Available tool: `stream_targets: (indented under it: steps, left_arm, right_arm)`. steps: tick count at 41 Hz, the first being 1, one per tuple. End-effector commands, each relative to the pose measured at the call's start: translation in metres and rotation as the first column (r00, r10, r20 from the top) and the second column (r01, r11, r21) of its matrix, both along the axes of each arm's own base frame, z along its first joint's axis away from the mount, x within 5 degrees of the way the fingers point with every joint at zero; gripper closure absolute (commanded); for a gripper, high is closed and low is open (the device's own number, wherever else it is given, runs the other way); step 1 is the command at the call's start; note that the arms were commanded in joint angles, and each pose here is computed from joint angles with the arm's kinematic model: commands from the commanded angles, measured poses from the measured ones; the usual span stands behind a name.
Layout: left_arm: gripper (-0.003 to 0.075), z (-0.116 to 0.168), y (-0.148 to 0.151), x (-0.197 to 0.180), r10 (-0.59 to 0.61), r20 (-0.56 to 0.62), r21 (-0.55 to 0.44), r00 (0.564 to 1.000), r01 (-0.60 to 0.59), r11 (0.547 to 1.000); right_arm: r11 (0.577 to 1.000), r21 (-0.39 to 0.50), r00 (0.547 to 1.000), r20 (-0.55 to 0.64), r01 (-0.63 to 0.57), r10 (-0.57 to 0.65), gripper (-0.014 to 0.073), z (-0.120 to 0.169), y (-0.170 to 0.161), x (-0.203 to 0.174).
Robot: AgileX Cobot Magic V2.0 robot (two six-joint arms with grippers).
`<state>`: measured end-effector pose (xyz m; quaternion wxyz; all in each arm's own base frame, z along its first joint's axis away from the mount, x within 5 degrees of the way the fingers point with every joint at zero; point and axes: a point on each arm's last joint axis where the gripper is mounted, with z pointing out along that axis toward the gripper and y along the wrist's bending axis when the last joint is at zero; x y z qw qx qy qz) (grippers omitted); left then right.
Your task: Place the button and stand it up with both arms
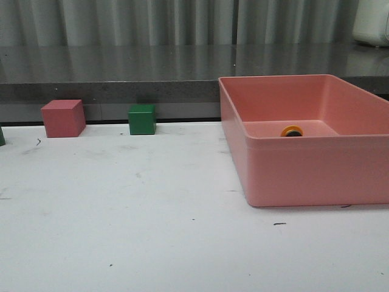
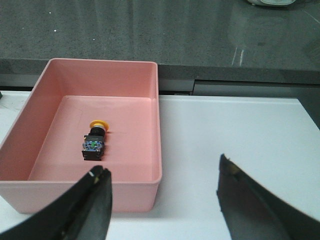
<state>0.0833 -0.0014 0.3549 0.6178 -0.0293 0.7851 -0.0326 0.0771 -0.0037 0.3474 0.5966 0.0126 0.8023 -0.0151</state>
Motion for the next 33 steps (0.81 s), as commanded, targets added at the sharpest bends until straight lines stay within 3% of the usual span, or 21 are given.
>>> stream_targets:
  steps: [1,28,33]
  left_arm:
    - [0.0102,0.015,0.0,0.002,-0.006,0.084,0.002,0.996,0.006,1.0]
    - [0.0102,0.015,0.0,0.002,-0.006,0.084,0.002,0.996,0.006,1.0]
    - [0.0102,0.015,0.0,0.002,-0.006,0.084,0.002,0.996,0.006,1.0]
  right_arm:
    - [1.0,-0.015,0.995,0.095,0.002,-0.001,0.0087,0.016,0.0,0.002]
    - [1.0,0.003,0.995,0.1,-0.008,0.008,0.0087,0.01,0.001,0.007]
    - [0.999,0.038,1.0,0.02,-0.013,0.012,0.0083,0.013,0.002,0.018]
